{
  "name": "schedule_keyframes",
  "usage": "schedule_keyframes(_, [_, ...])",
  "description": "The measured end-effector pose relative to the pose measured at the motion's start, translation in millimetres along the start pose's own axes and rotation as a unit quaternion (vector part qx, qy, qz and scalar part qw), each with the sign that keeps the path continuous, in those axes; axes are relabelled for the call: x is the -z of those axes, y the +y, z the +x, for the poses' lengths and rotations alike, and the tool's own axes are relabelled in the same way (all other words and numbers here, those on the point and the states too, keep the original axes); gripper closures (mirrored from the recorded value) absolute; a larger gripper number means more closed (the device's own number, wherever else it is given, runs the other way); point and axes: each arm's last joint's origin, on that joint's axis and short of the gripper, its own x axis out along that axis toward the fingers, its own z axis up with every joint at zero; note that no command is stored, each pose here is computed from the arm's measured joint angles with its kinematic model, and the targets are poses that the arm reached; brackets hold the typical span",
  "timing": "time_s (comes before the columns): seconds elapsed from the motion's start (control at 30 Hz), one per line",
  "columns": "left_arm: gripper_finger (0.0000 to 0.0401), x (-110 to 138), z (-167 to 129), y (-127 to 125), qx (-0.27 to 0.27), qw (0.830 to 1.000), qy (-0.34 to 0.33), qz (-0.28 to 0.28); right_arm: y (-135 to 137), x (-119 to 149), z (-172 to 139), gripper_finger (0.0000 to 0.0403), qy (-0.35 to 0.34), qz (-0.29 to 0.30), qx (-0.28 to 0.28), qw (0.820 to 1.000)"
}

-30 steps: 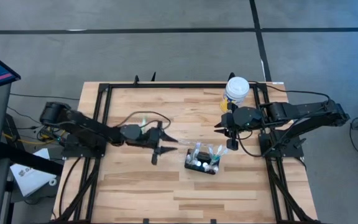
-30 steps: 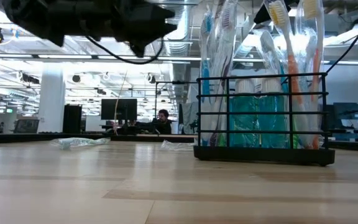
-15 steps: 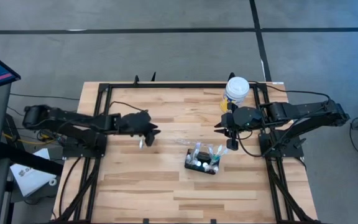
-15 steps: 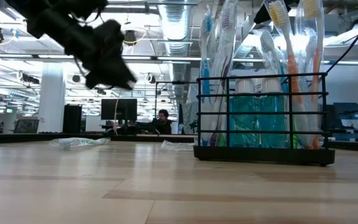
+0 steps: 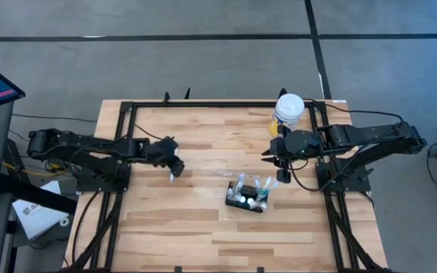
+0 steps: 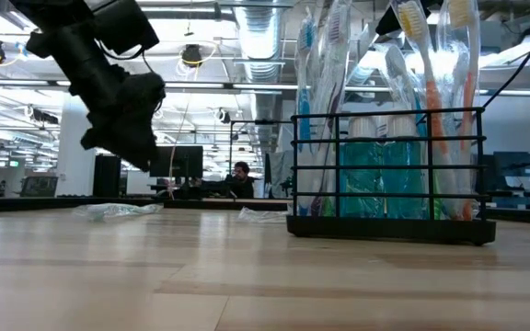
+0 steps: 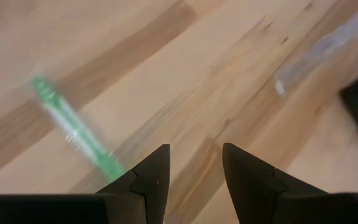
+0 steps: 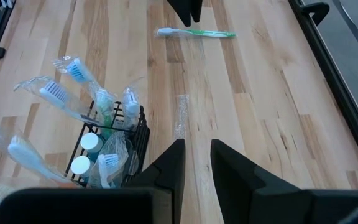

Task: Pick & Place toothbrushing station
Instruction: Put the green toothbrush into the mesh organizer

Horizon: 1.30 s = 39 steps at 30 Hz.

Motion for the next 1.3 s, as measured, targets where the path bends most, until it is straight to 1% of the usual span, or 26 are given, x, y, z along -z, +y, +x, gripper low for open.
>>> schedule_keyframes(0.13, [0.0258,4.1,0.0,4.9,-0.023,0.999,0.023,0.002,-0.1,0.0,0.0,0.0335,0.000,0.000,0.000,1.000])
schedule_keyframes(0.3, [0.0258,3.9,0.7,12.9,-0.054,0.998,0.032,-0.031,0.2,-0.1,1.5,0.0335,0.003,0.000,0.000,1.000])
schedule_keyframes(0.47, [0.0258,2.4,1.2,15.3,-0.057,0.997,0.033,-0.035,0.2,-0.2,1.3,0.0335,0.002,0.000,0.000,1.000])
schedule_keyframes(0.7, [0.0258,5.3,0.8,12.2,-0.020,0.996,0.063,0.057,0.3,-0.2,1.3,0.0335,0.002,0.000,0.000,1.000])
schedule_keyframes(0.73, [0.0258,6.2,0.6,11.2,-0.013,0.995,0.069,0.075,0.2,-0.2,1.3,0.0335,0.002,0.000,0.000,1.000])
schedule_keyframes(0.8, [0.0258,8.8,0.0,8.5,0.005,0.987,0.079,0.138,0.2,-0.2,1.3,0.0335,0.002,0.000,0.000,1.000])
schedule_keyframes(0.87, [0.0258,12.3,-1.0,4.5,0.019,0.971,0.081,0.226,0.3,-0.2,1.3,0.0335,0.002,0.000,0.000,1.000])
schedule_keyframes(0.97, [0.0258,17.7,-3.0,-2.1,0.022,0.938,0.071,0.338,0.3,-0.2,1.3,0.0335,0.002,0.000,0.000,1.000])
schedule_keyframes(1.1, [0.0258,23.2,-5.6,-8.6,0.001,0.883,0.050,0.466,0.3,-0.2,1.3,0.0335,0.002,0.000,0.000,1.000])
schedule_keyframes(1.17, [0.0258,23.0,-6.8,-12.3,-0.007,0.850,0.033,0.526,0.2,-0.2,1.3,0.0335,0.002,0.000,0.000,1.000])
schedule_keyframes(1.2, [0.0258,22.3,-7.1,-14.4,-0.008,0.829,0.023,0.558,0.2,-0.2,1.3,0.0335,0.002,0.000,0.000,1.000])
schedule_keyframes(1.27, [0.0258,20.7,-7.4,-17.3,-0.008,0.782,0.006,0.623,0.2,-0.2,1.3,0.0335,0.002,0.000,0.000,1.000])
schedule_keyframes(1.3, [0.0258,19.6,-7.4,-18.3,-0.009,0.756,-0.001,0.655,0.2,-0.2,1.3,0.0335,0.002,0.000,0.000,1.000])
